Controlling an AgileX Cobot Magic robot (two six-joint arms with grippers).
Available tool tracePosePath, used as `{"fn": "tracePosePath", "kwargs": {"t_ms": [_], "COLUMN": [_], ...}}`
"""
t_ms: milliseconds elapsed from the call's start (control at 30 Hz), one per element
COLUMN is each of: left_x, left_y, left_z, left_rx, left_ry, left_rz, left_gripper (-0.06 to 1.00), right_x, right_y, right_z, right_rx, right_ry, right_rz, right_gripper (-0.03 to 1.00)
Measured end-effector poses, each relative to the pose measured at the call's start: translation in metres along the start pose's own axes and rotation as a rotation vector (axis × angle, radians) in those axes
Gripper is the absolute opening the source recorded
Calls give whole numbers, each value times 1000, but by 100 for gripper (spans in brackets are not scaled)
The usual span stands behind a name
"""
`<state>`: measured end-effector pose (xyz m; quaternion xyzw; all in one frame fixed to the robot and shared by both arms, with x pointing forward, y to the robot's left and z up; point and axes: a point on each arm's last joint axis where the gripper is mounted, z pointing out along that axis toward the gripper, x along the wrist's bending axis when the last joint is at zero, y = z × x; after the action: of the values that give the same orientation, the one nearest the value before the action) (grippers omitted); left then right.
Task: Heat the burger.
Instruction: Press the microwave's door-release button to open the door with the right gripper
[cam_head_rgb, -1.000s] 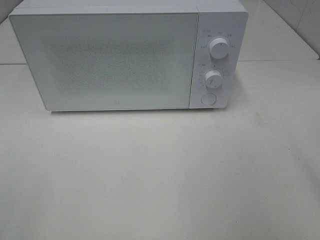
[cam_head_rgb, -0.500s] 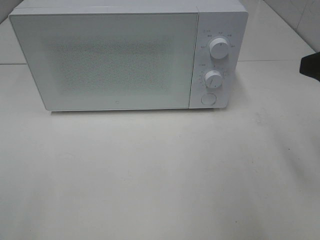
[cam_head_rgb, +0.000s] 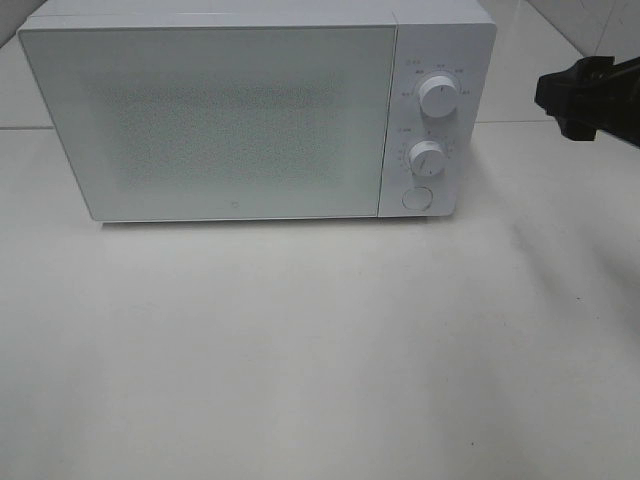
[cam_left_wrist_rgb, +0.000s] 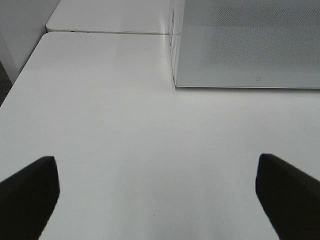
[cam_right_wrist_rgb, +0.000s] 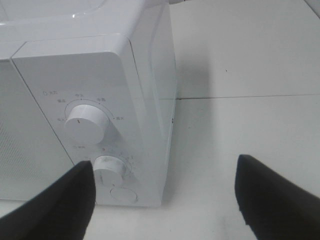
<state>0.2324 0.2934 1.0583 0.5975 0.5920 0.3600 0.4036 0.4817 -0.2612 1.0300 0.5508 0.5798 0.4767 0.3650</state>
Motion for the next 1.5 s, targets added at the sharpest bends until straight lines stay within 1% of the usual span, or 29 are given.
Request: {"fn": "tracePosePath", "kwargs": {"t_ms": [133,167,200,267,400,467,567,633,667,733,800,833,867,900,967,1033,1200,1333,1367,1433,1500], "left_x": [0,0,0,0,0,0,0,0,0,0,0,0,0,0,0,0,0,0,0,0,0], "left_y": [0,0,0,0,0,0,0,0,0,0,0,0,0,0,0,0,0,0,0,0,0], "left_z": [0,0,0,0,0,0,0,0,0,0,0,0,0,0,0,0,0,0,0,0,0], "left_rx": [0,0,0,0,0,0,0,0,0,0,0,0,0,0,0,0,0,0,0,0,0], "left_ry": [0,0,0,0,0,0,0,0,0,0,0,0,0,0,0,0,0,0,0,0,0], "left_rz": [0,0,0,0,0,0,0,0,0,0,0,0,0,0,0,0,0,0,0,0,0], "left_gripper": [99,99,99,99,99,99,99,99,99,99,99,99,99,99,99,99,99,99,99,99,99], "right_x": [-1,-2,-2,-2,1,4,6,17,17,30,34,42,42,51,55,64,73,76,77,77,77], "right_y": [-9,-19,-19,-32,-43,-52,-55,-69,-69,-79,-82,-89,-89,-96,-99,-109,-121,-123,-123,-123,-123], "right_z": [6,9,9,11,12,16,17,21,21,24,25,26,26,27,27,27,26,25,24,24,24], "right_rx": [-40,-53,-53,-76,-79,-70,-64,-59,-59,-64,-64,-65,-65,-70,-71,-71,-61,-60,-61,-62,-63], "right_ry": [7,9,9,4,-11,-40,-50,-61,-61,-51,-50,-39,-39,-26,-25,-32,-61,-56,-52,-52,-56], "right_rz": [0,-1,-1,-7,-31,-61,-72,-108,-108,-122,-121,-128,-128,-136,-138,-143,-140,-128,-101,-88,-21], "right_gripper": [75,75,75,75,75,75,75,75,75,75,75,75,75,75,75,75,75,75,75,75,75]}}
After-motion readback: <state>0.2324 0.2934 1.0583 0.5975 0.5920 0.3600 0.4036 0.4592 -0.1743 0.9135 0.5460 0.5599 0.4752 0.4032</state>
